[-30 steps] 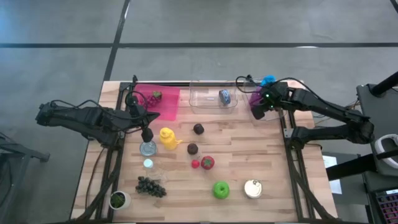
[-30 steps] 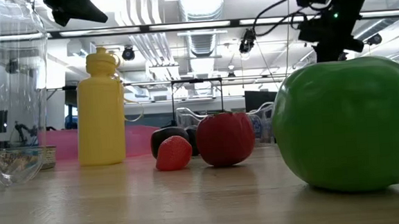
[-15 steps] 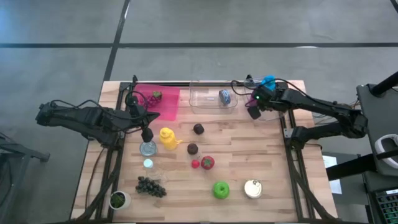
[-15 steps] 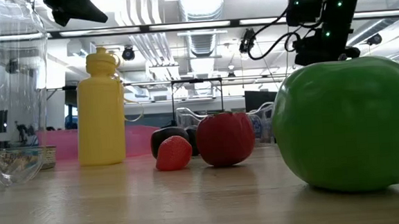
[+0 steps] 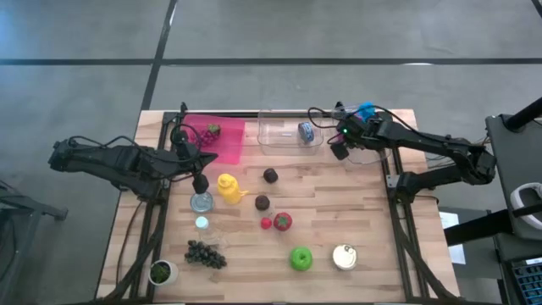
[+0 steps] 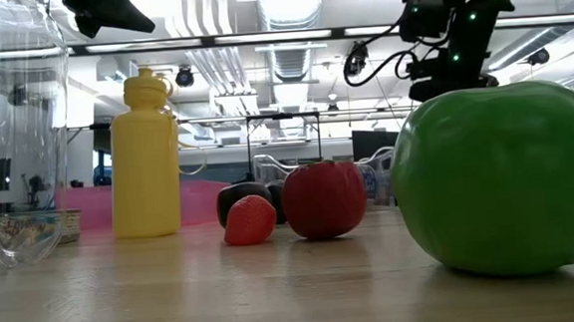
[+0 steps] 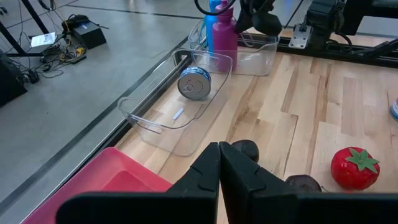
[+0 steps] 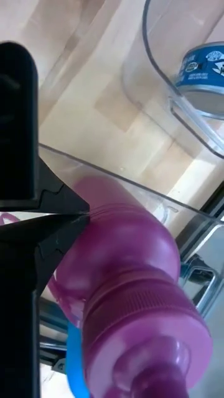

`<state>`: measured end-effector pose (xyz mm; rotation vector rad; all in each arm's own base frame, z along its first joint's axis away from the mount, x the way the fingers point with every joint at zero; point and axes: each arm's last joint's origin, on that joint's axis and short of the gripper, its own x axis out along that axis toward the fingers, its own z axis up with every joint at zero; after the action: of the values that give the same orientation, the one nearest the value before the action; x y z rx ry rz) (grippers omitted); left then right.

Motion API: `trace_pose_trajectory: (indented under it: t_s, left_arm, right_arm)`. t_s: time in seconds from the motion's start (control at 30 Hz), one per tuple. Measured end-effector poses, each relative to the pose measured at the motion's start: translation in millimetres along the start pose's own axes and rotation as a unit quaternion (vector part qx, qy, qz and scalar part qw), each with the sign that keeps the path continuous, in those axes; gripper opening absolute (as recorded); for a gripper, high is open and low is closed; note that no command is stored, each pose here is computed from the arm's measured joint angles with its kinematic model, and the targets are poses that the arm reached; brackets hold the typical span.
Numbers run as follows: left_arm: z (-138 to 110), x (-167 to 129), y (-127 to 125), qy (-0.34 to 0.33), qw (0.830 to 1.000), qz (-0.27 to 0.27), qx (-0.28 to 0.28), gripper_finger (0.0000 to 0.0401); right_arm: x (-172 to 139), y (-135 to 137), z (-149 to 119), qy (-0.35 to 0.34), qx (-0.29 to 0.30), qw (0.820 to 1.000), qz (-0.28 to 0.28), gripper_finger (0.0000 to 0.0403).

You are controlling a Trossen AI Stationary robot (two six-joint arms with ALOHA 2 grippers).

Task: Pick & Place Food Item
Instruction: Put the purple water bottle into the right transparent bin, then put the yellow water bottle into the right transparent bin

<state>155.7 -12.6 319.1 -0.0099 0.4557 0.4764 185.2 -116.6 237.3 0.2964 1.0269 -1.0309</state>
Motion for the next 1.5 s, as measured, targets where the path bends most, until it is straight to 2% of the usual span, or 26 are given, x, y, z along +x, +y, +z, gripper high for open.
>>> trace_pose_trajectory:
  t_s: [0.23,0.6,0.9,1.2,1.5]
  left_arm:
    - [0.0,0.0,0.0,0.0,1.0,0.0,0.0,0.001]
    - [0.0,0.0,0.0,0.0,1.0,0.0,0.0,0.001]
    - [0.0,0.1,0.0,0.0,1.0,0.0,0.0,0.001]
    - [-3.5,2.0,-0.4,0.005,1.0,0.002,0.003,0.001]
    - [-0.1,2.1,-0.8,-0.011,1.0,0.003,-0.007,0.001]
  right_arm:
    - [8.0,-1.5,7.0,-0.018,-0.004,0.999,-0.026,0.0008]
    - [10.1,-1.5,17.3,-0.059,-0.003,0.998,-0.019,0.0008]
    - [-24.9,-2.0,12.4,-0.121,-0.006,0.992,0.017,0.0008]
    - [-70.8,7.0,1.9,-0.217,-0.016,0.971,0.096,0.0008]
    - [-95.2,45.4,-3.3,-0.299,-0.125,0.931,0.169,0.0008]
